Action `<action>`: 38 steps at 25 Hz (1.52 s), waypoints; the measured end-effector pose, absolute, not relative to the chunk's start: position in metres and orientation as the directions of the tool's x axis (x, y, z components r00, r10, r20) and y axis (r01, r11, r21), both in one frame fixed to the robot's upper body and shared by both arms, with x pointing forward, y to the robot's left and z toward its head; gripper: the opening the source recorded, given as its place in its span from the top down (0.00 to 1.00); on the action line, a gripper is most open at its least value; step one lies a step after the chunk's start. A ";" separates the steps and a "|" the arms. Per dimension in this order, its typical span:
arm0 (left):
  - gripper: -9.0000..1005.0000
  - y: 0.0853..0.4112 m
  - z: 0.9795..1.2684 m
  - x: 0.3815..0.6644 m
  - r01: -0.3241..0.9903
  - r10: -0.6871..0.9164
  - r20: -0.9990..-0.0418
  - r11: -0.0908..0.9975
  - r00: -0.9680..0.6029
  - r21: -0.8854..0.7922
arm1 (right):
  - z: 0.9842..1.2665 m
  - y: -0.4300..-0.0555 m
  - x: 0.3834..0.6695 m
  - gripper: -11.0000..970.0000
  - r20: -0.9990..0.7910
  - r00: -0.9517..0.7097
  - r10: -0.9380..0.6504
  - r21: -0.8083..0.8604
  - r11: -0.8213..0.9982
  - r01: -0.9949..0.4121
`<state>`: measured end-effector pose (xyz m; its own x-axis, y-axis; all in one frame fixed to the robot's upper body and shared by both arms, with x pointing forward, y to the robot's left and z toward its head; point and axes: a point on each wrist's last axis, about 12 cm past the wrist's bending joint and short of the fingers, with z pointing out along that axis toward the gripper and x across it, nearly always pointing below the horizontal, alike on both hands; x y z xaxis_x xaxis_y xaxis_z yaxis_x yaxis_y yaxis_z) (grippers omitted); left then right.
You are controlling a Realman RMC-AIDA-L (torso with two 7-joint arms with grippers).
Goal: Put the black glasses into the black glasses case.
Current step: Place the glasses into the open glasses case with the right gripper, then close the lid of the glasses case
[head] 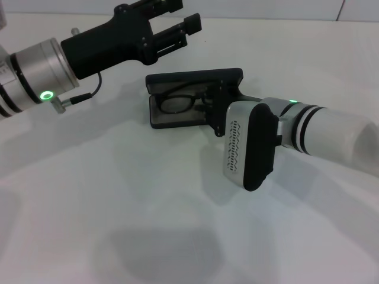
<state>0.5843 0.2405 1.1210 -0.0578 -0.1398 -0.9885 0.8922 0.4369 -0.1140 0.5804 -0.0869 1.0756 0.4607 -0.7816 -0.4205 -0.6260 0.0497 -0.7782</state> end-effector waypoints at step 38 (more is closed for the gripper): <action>0.36 0.175 1.101 0.654 0.783 0.317 -0.909 0.622 -0.271 -0.016 | 1.062 -0.212 0.527 0.76 -0.851 0.165 -0.498 -0.294 0.193 -0.936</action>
